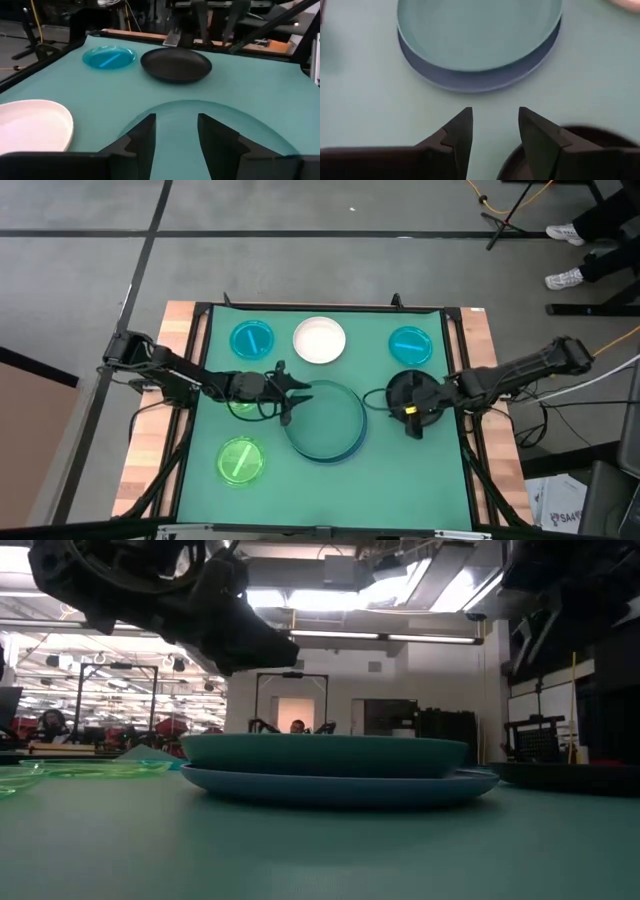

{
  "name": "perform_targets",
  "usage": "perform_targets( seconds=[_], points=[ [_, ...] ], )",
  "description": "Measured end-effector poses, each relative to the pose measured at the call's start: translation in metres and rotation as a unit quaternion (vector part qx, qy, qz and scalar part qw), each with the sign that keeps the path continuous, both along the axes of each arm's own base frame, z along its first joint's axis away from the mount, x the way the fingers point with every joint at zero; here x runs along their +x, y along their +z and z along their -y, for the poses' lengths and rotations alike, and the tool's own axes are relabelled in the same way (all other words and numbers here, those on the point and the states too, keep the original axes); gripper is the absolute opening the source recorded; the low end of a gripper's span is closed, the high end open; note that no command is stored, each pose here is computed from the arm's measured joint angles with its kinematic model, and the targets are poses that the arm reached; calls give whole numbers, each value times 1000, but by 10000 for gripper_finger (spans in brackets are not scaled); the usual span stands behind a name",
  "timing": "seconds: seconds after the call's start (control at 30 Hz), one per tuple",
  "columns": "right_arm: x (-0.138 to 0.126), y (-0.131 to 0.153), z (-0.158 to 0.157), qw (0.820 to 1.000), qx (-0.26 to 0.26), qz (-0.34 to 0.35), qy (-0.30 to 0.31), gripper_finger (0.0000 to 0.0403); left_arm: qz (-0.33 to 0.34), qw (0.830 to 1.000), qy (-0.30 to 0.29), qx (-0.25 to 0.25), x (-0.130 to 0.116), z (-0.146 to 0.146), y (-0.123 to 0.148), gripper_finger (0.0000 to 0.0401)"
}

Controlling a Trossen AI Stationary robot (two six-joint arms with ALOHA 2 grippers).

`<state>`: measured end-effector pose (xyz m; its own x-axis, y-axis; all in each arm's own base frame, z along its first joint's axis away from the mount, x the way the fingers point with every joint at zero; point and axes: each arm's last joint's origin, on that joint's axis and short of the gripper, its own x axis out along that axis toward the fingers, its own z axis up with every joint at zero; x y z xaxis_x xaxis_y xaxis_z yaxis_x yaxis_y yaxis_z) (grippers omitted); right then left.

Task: Stack plastic plates
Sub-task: Stack the black plate on top of the green plate

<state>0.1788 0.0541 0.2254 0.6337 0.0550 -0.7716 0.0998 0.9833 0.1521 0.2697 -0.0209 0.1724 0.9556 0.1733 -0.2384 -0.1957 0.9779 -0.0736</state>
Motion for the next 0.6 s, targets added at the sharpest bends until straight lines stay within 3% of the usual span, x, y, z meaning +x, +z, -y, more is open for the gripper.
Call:
perform_targets(
  seconds=[0.4, 0.6],
  points=[
    [1, -38, -26, 985, -11, -166, -54, 150, 3, 1000, -24, -1, -1, 12, 1, 138],
    [3, -54, -29, 974, -29, -213, -75, 150, 0, 1000, -23, -1, -1, 12, 0, 138]
  ],
)
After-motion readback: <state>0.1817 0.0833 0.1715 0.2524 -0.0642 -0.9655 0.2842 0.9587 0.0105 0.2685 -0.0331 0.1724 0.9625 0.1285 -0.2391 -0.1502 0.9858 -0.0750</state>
